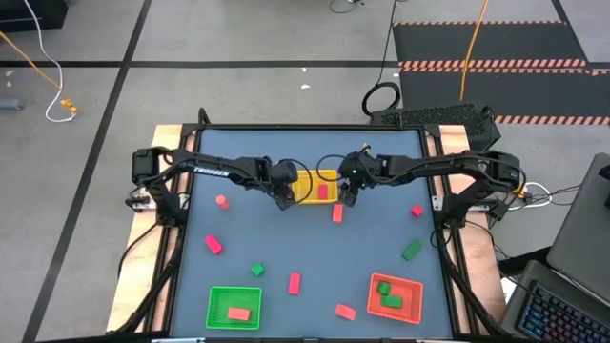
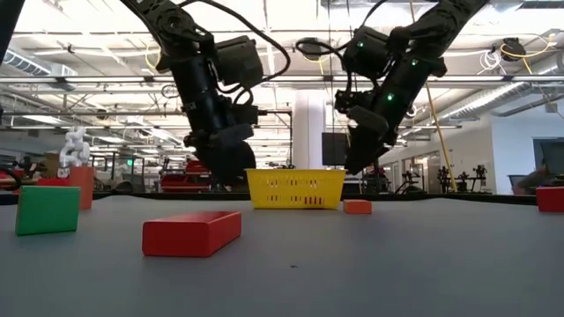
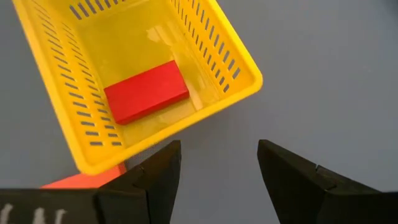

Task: Sort & place blocks by color
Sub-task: Put the orange block into the green bin

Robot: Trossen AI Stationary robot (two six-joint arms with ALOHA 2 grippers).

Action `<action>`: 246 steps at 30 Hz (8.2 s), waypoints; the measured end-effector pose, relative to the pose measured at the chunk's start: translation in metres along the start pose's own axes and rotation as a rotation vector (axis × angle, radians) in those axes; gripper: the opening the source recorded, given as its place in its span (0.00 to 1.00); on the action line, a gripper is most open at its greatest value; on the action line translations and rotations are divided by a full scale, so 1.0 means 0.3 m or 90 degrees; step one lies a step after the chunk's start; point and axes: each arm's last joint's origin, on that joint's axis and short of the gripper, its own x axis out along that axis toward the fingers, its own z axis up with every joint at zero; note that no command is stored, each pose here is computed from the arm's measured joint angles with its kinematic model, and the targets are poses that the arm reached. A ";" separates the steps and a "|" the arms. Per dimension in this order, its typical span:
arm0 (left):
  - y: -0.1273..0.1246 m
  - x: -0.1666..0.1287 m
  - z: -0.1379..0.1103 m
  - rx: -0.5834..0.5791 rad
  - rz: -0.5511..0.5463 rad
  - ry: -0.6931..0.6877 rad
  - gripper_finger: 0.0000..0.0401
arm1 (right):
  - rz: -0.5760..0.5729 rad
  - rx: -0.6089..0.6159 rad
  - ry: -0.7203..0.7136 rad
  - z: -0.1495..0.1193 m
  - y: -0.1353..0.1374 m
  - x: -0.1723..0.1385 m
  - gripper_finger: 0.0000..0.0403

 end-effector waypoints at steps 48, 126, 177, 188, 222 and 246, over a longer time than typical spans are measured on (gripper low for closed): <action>-0.114 -0.576 -0.100 0.152 -0.113 -0.320 0.40 | 0.059 0.156 0.020 -0.162 0.257 0.017 0.82; -0.247 -0.655 -0.121 0.242 -0.251 -0.532 0.40 | 0.197 -0.093 -0.148 -0.180 0.449 -0.213 0.30; -0.379 -0.476 -0.106 0.303 -0.295 -0.719 0.82 | 0.155 -0.282 -0.526 -0.049 0.466 -0.391 0.30; -0.382 -0.486 -0.099 0.282 -0.308 -0.746 0.81 | 0.165 -0.275 -0.533 -0.047 0.476 -0.377 0.30; -0.435 -0.391 -0.071 0.263 -0.307 -0.807 0.32 | 0.164 -0.274 -0.535 -0.046 0.477 -0.373 0.37; -0.405 -0.666 -0.369 0.194 -0.403 -0.480 0.32 | 0.082 -0.284 -0.447 -0.080 0.434 -0.377 0.66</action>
